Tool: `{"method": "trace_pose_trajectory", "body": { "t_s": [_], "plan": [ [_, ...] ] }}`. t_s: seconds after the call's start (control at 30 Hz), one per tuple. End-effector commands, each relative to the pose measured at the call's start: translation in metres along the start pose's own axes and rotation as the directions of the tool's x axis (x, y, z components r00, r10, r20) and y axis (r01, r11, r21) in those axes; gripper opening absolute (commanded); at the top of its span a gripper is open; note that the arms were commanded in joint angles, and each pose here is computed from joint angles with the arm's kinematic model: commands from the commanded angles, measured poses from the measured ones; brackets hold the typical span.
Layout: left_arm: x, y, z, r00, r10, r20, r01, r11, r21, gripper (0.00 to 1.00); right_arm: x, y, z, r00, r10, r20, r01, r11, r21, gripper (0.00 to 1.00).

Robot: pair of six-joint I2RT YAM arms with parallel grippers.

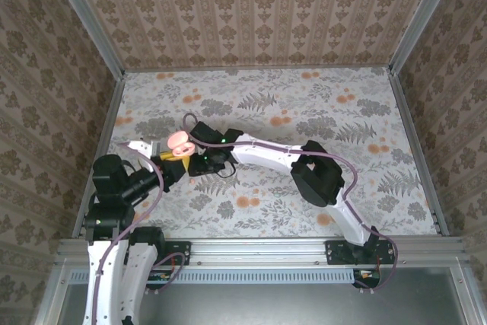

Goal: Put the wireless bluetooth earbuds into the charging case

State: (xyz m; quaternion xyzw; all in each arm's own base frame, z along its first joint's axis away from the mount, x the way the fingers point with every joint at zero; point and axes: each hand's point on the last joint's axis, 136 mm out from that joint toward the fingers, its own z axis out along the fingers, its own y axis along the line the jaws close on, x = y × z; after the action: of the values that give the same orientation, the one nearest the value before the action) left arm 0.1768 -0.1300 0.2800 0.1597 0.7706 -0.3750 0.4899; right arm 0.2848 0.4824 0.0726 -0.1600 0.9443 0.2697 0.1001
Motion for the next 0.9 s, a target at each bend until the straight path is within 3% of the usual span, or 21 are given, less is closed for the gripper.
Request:
{"method": "trace_pose_trajectory", "body": {
  "t_s": [0.0, 0.87],
  "plan": [
    [-0.012, -0.01, -0.009, 0.998, 0.046, 0.037, -0.046, 0.999, 0.006, 0.12, 0.003, -0.012, 0.015, 0.999, 0.039, -0.019, -0.039, 0.999, 0.038, 0.38],
    [-0.007, -0.011, -0.014, 0.998, 0.058, 0.038, -0.057, 0.998, -0.018, 0.12, 0.01, 0.004, 0.051, 0.997, 0.046, -0.056, -0.046, 0.999, -0.011, 0.37]
  ]
}}
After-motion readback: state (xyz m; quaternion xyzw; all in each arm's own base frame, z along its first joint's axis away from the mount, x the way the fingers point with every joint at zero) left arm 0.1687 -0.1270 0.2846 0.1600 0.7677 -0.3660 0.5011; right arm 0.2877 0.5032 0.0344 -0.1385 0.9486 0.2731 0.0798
